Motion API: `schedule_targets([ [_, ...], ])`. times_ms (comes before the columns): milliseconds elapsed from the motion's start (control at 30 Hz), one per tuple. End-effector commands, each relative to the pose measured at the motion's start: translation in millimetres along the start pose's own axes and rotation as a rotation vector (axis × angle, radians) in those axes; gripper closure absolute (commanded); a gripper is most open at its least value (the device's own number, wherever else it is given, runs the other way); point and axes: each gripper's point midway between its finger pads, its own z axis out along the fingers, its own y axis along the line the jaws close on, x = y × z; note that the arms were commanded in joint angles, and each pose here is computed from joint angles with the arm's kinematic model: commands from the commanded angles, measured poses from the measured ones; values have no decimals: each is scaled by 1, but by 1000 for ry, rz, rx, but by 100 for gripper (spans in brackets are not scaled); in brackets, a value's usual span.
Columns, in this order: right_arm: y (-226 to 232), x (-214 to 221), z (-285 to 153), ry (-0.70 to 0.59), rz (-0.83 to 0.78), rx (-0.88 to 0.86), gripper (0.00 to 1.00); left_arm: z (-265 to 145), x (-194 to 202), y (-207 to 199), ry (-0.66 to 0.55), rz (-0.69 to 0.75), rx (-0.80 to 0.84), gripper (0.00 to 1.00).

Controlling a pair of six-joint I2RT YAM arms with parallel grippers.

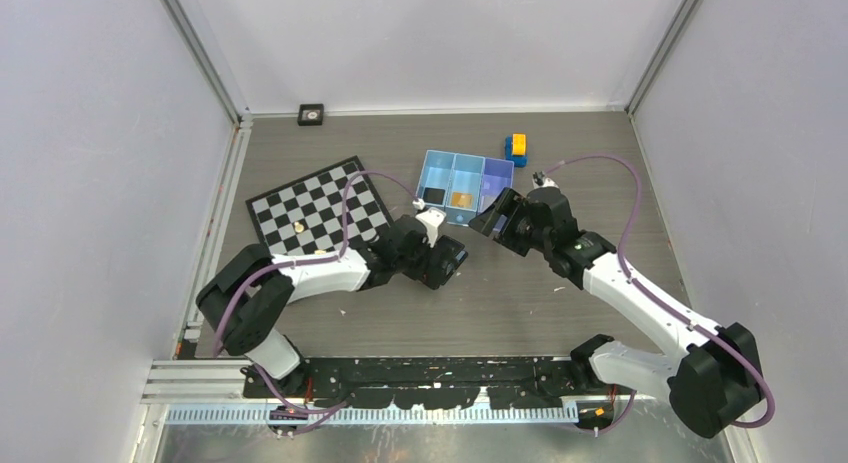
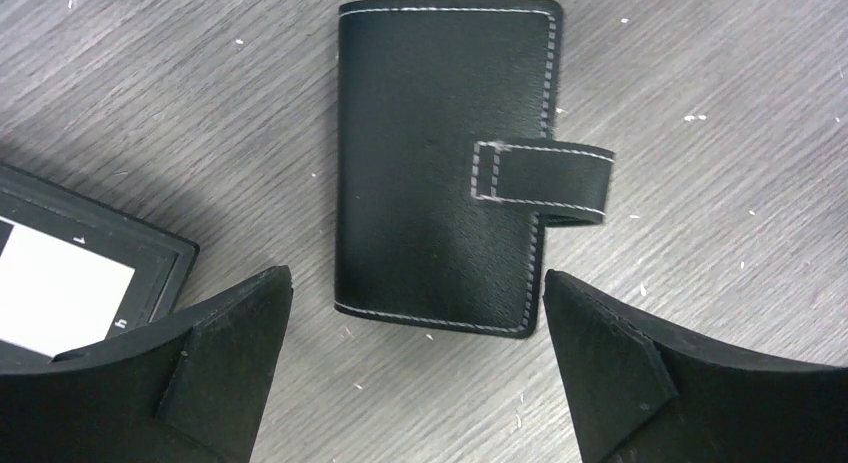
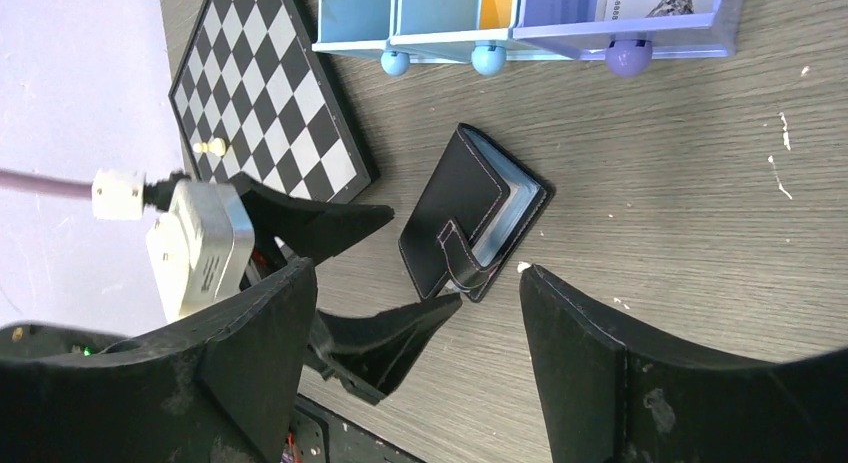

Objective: Take the credit cards out of the card holder
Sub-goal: Open the card holder at the center of the board.

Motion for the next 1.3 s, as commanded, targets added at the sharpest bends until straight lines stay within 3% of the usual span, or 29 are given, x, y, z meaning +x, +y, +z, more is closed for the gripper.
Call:
schedule_targets([
  [0,5,-7,4,-28,-6,-23,21,7,-22,-16,-39,-68,126,0],
  [200,6,-4,7,-11,-6,-30,21,19,-18,-11,17,-56,95,5],
  [300,7,-3,8,-4,-5,-39,21,27,-15,-12,49,-54,92,15],
  [433,7,-2,9,3,-6,-40,23,28,-7,-12,90,-51,96,39],
  [600,6,-1,10,7,-4,-39,23,32,1,-6,135,-57,57,32],
  [733,6,-2,9,1,-5,-41,23,33,8,-1,174,-64,27,39],
  [800,5,-2,8,-3,-5,-38,23,33,10,0,179,-66,18,48],
  [1000,2,-2,9,-12,-8,-34,25,28,7,-2,163,-81,27,79],
  [1267,-9,-4,14,-71,17,-28,25,2,-22,-16,-1,-276,259,84],
])
